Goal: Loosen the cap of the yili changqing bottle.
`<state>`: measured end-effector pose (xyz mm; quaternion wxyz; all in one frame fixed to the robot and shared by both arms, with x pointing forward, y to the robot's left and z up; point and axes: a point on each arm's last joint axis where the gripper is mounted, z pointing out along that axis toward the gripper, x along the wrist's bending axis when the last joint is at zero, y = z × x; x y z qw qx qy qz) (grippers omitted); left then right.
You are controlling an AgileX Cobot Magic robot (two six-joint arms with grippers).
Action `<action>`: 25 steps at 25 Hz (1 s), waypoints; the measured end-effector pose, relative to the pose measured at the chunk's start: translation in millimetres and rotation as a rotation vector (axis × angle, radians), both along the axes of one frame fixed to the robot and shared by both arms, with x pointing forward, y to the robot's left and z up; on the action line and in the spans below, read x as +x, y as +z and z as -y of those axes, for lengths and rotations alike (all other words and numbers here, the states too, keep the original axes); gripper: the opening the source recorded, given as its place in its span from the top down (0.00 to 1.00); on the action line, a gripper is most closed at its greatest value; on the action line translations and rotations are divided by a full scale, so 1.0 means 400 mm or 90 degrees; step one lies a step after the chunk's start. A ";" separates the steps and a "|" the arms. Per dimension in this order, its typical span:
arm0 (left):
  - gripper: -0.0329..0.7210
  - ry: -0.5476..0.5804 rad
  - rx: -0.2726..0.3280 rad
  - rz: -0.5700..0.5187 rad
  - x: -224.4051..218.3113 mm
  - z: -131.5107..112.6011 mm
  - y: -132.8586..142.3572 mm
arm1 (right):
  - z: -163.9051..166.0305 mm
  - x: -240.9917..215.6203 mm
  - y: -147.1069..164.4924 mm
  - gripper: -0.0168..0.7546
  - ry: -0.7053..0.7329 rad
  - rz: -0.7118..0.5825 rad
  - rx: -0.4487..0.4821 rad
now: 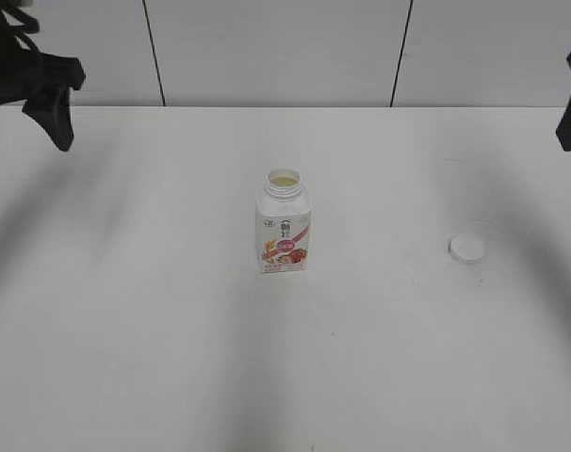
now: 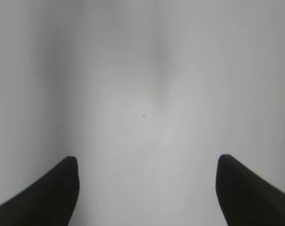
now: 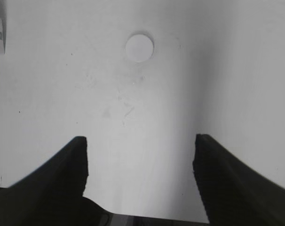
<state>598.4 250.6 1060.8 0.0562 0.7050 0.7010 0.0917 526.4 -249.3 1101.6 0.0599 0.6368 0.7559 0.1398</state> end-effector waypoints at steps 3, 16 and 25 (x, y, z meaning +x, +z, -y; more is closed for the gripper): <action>0.23 -0.004 0.012 0.023 -0.058 -0.014 0.042 | 0.009 -0.067 -0.001 0.26 -0.003 -0.002 0.001; 0.28 -0.005 -0.001 0.121 -0.492 -0.085 0.084 | 0.052 -0.369 -0.016 0.26 -0.005 0.067 0.012; 0.28 -0.004 -0.043 0.339 -0.781 -0.130 0.056 | 0.077 -0.529 -0.073 0.26 -0.007 0.145 0.015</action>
